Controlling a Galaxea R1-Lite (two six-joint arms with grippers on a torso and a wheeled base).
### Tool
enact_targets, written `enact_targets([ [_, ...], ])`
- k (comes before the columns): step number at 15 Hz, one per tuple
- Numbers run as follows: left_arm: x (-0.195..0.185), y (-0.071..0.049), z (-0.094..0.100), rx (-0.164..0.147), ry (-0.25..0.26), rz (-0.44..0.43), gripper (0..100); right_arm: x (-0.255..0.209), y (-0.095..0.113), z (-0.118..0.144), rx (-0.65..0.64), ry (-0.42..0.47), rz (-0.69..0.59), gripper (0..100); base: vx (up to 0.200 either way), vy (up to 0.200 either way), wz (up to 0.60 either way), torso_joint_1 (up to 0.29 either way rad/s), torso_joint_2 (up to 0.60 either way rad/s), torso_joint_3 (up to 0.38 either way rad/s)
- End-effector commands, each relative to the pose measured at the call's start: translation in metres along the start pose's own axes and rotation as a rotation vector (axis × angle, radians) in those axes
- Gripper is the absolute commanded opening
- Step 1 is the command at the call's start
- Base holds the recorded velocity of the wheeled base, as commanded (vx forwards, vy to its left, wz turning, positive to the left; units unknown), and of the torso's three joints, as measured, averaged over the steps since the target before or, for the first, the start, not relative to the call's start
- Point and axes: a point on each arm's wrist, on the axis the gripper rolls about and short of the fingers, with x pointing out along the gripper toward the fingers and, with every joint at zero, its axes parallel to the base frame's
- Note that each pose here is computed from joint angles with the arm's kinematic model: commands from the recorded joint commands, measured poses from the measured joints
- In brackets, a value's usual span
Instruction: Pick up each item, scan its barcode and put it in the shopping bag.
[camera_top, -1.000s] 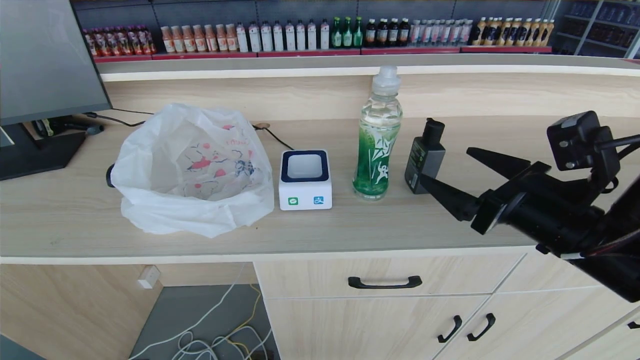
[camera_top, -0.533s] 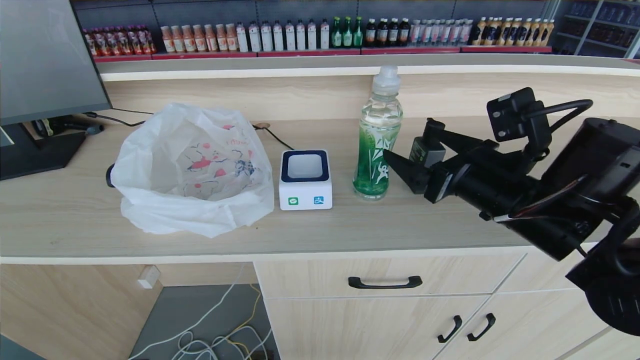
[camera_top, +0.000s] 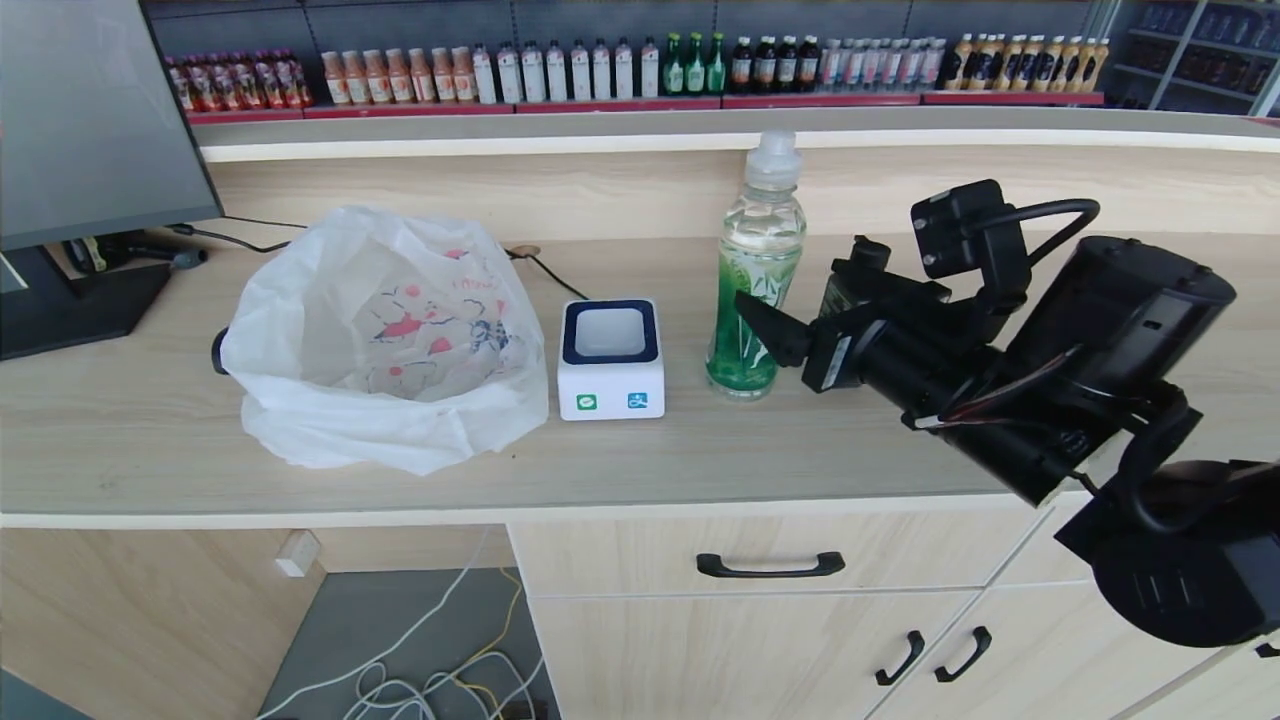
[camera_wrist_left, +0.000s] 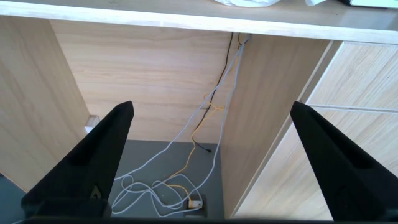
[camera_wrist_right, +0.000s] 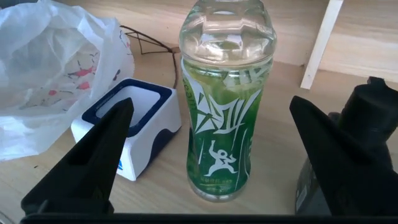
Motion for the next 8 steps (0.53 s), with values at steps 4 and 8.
enact_targets([
  [4,0.0,0.0,0.0,0.0,0.0,0.001,100,-0.001,0.0086,-0.0004,0.051,0.007,-0.02,100,0.0,0.0,0.0,0.0,0.0,0.0],
  [8,0.0,0.0,0.0,0.0,0.0,-0.001,100,0.0057,0.0043,-0.0054,0.048,0.018,-0.091,100,0.0,0.0,0.0,0.0,0.0,0.0],
])
